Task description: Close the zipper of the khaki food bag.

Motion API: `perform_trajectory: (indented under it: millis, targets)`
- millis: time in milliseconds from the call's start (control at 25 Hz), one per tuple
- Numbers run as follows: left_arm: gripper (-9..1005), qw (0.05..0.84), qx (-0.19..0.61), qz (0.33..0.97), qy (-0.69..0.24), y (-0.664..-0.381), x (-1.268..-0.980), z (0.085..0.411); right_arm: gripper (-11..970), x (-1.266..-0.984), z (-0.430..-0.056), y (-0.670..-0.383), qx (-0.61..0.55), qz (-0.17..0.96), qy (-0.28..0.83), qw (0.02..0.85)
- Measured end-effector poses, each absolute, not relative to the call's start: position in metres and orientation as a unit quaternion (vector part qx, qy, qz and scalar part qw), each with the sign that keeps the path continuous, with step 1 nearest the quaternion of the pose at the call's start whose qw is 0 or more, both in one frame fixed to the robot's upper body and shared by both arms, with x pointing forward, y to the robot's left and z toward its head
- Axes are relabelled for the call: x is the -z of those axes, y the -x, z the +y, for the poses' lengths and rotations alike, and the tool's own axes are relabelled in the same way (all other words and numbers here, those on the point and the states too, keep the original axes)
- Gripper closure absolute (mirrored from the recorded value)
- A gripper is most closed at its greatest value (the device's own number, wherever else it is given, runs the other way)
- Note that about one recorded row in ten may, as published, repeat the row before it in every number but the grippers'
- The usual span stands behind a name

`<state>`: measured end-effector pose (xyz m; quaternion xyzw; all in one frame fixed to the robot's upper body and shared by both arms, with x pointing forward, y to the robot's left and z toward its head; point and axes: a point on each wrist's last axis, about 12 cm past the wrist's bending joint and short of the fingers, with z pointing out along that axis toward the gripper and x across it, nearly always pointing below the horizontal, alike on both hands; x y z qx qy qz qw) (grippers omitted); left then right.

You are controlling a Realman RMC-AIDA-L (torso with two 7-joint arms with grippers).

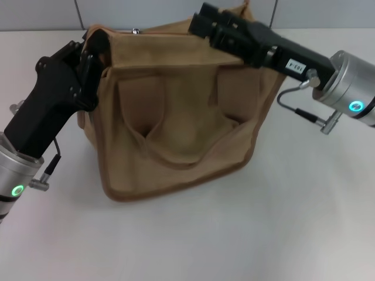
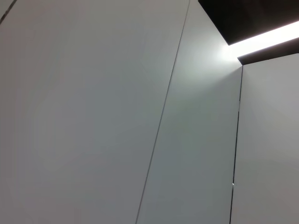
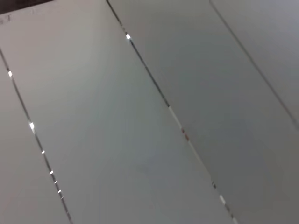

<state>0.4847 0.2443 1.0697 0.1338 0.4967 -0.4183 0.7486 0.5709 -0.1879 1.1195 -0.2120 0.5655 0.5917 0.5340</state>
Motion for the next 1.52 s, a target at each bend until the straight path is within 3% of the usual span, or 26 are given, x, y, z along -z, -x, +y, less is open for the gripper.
perform_trajectory:
  millis: [240, 480, 1000, 1520]
  targets:
    - [963, 0.748, 0.421, 0.494, -0.138, -0.487, -1.071, 0.242, 122, -1.124, -0.192, -0.585, -0.554, 0.575, 0.214, 0.562]
    - [963, 0.747, 0.423, 0.494, -0.138, -0.489, -1.072, 0.239, 122, -1.127, -0.172, -0.596, -0.528, 0.588, 0.26, 0.555]
    - [963, 0.741, 0.411, 0.516, -0.126, -0.477, -1.062, 0.249, 122, -1.119, -0.149, -0.578, -0.521, 0.558, 0.378, 0.523]
    - [962, 0.741, 0.421, 0.504, -0.139, -0.477, -1.065, 0.247, 122, -1.123, -0.14, -0.578, -0.571, 0.578, 0.348, 0.468]
